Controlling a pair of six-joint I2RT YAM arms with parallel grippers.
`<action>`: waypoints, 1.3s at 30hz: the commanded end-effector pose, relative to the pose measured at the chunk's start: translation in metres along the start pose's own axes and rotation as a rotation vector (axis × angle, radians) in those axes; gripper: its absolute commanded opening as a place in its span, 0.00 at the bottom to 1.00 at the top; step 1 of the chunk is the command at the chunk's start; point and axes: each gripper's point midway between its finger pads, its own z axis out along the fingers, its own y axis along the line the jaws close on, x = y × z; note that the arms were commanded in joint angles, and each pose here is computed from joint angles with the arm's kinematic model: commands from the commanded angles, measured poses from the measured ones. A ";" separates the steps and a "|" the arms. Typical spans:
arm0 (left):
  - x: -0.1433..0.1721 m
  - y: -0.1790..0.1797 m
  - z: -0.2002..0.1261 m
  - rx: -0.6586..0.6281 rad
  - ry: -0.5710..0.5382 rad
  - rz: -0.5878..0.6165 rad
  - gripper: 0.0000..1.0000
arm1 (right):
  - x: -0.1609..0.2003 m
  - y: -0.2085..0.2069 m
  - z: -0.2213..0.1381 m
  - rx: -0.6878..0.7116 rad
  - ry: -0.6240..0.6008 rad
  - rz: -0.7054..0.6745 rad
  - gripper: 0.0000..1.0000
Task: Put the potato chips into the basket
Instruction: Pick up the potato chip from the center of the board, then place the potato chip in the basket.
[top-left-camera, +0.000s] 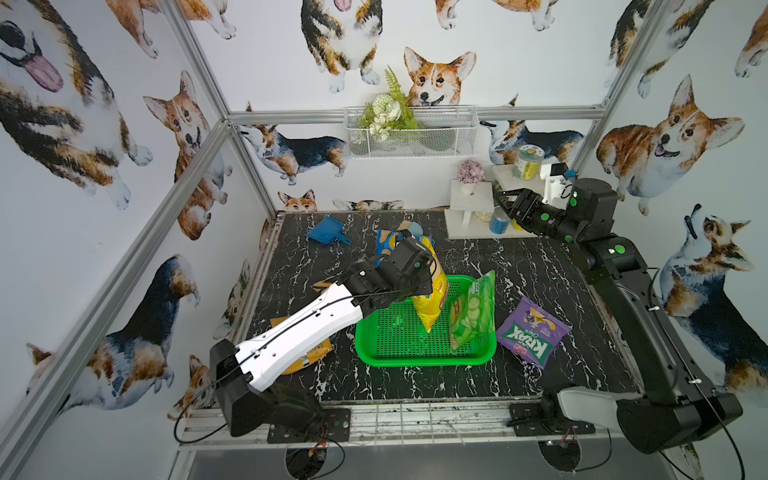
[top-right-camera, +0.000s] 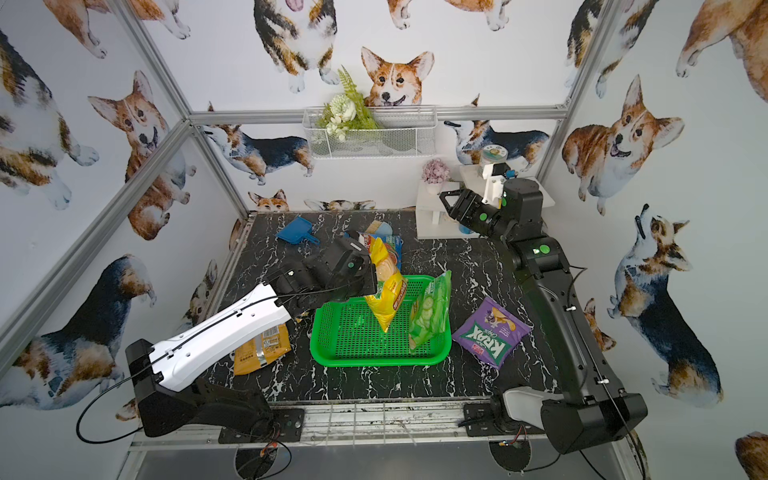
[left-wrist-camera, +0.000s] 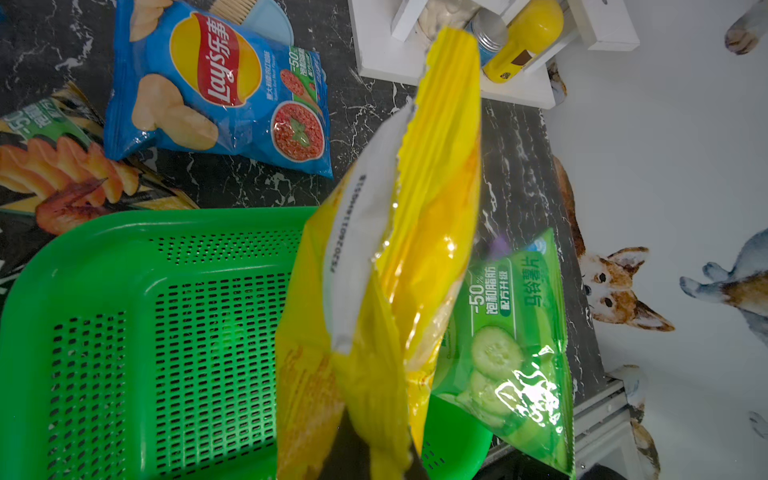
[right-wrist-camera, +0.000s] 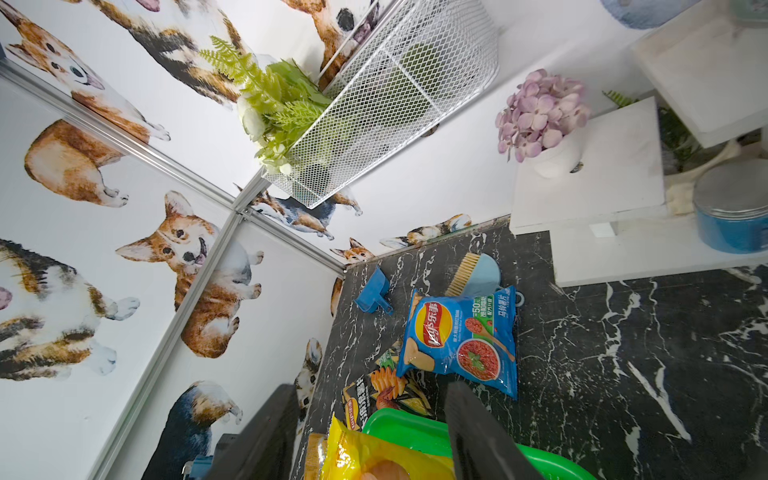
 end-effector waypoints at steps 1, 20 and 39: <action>0.006 -0.010 0.001 0.016 0.014 -0.074 0.00 | 0.006 -0.013 -0.005 0.060 0.000 -0.015 0.62; 0.050 -0.044 0.059 0.001 0.133 -0.040 0.13 | 0.029 -0.029 -0.033 0.123 0.005 -0.017 0.62; 0.040 -0.052 0.050 0.017 0.119 -0.001 0.73 | 0.037 -0.050 -0.038 0.186 0.010 -0.033 0.62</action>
